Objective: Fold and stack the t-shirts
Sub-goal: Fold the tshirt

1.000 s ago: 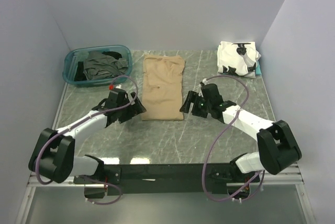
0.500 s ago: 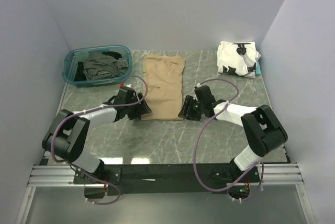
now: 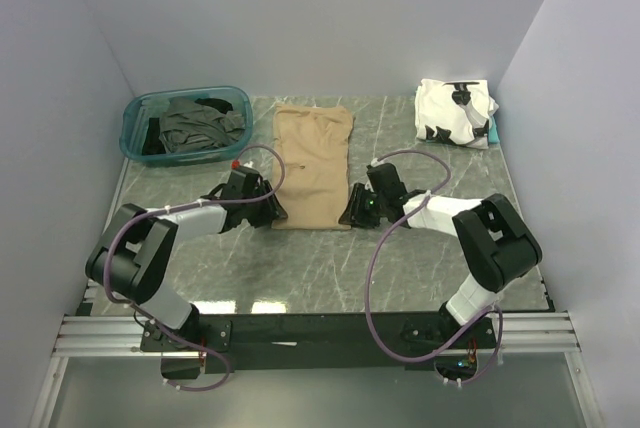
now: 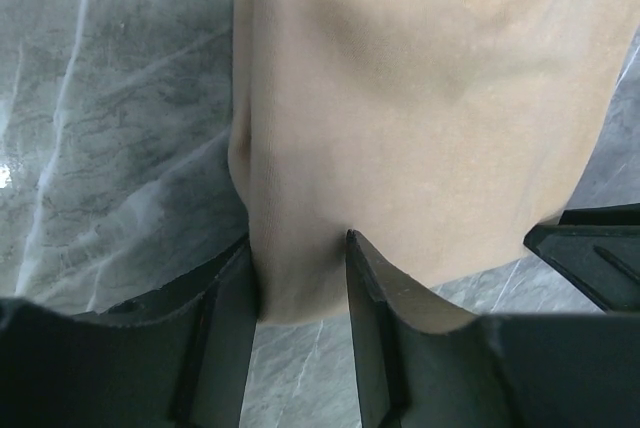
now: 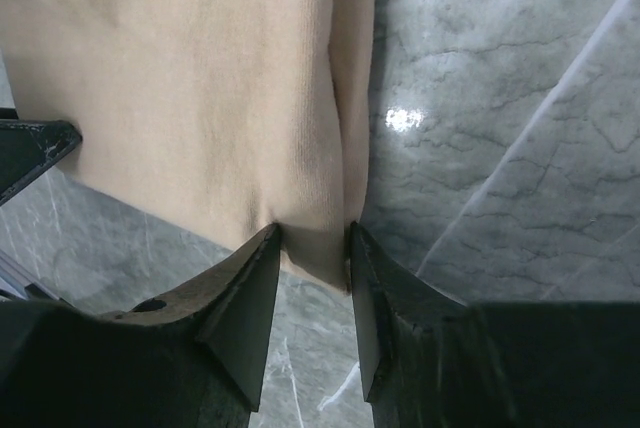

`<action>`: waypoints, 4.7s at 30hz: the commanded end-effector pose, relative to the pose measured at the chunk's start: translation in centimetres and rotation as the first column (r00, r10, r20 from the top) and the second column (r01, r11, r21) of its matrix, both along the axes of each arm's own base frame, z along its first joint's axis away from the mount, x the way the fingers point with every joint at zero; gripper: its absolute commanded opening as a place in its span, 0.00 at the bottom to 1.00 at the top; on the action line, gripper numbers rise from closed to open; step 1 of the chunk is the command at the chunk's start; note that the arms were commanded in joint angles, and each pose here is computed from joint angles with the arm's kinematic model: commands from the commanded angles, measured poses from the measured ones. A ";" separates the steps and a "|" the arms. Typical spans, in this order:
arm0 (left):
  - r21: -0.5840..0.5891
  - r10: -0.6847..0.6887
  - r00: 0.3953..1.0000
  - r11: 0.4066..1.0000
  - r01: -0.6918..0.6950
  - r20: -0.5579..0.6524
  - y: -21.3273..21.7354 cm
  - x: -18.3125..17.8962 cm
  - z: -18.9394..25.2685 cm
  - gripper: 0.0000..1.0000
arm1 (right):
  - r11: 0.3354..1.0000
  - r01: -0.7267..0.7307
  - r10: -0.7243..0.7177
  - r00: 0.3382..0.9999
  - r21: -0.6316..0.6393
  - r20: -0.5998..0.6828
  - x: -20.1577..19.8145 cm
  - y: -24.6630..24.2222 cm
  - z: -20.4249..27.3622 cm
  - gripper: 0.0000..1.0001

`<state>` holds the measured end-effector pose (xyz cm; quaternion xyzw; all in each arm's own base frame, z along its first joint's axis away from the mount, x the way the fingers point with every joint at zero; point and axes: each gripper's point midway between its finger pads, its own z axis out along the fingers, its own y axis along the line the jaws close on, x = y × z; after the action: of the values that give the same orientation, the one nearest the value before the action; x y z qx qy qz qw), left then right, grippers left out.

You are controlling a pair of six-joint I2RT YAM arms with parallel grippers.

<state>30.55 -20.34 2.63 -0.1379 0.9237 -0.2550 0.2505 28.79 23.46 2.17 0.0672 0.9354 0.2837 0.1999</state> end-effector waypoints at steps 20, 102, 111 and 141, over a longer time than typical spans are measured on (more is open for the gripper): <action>0.148 0.029 0.973 0.989 0.005 -0.229 4.0 -8.3 -5.0 0.42 | 0.997 -0.020 0.015 0.998 -0.076 -0.062 -4.0 -1.0 -2.6 0.35; 0.026 0.163 0.949 0.984 -0.176 0.269 2.9 4.6 18.2 0.01 | 0.980 -0.137 0.110 0.978 0.147 0.178 1.8 -0.8 17.4 0.00; 0.035 0.165 0.959 0.983 -0.178 0.229 3.5 9.5 16.0 0.01 | 0.985 -0.101 0.084 0.989 0.140 0.121 6.9 -0.6 15.6 0.00; 0.057 0.066 0.980 0.995 -0.078 0.186 2.3 16.6 12.6 0.99 | 0.998 0.044 -0.049 0.992 0.037 0.120 17.4 -2.2 12.4 0.72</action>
<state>45.91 -17.18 9.62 -0.1681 0.9225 -0.1923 0.2894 44.67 22.09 9.48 0.0864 0.9300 0.3027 0.1897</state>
